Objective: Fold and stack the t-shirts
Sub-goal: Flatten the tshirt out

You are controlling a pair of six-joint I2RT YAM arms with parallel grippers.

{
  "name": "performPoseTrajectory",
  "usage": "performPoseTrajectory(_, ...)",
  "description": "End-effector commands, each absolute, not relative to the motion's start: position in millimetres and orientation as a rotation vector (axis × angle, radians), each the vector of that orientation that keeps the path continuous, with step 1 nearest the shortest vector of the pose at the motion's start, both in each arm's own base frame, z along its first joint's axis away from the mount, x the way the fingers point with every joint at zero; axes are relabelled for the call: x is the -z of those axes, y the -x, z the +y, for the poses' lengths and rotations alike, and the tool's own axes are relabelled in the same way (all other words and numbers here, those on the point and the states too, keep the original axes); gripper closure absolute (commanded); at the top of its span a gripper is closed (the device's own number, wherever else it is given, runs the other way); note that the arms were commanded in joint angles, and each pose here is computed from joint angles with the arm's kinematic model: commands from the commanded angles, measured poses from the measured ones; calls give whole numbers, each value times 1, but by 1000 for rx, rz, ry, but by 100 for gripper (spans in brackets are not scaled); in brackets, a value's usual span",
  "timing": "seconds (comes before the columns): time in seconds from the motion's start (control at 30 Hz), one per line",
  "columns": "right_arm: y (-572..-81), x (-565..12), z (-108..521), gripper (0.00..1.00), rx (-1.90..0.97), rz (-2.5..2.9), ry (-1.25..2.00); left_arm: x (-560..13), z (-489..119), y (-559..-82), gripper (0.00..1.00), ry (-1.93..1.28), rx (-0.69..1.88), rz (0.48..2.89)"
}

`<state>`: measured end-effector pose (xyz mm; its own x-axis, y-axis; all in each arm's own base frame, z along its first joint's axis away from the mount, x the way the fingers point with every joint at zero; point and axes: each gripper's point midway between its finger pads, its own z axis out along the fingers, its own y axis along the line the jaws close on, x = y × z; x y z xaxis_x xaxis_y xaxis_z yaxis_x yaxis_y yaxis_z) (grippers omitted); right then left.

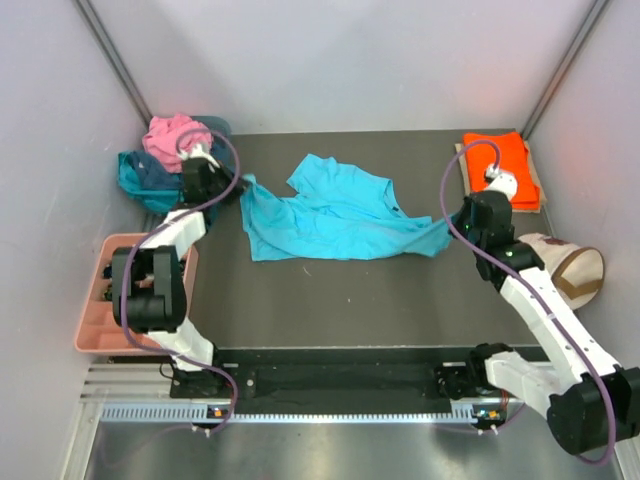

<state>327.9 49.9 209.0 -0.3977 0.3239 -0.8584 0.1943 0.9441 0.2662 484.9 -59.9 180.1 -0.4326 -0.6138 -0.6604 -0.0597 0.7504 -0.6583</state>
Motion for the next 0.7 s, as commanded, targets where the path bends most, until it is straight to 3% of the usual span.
performPoseTrajectory(0.0,-303,-210,49,100,-204,1997,-433,-164,-64,-485,100,519,664,1929)
performPoseTrajectory(0.3,-292,-195,28,100,-94,1995,-490,-137,-76,-512,100,499,650,1974)
performPoseTrajectory(0.67,-305,-215,13,100,-6,1914,-548,-171,-82,-572,100,429,694,1882)
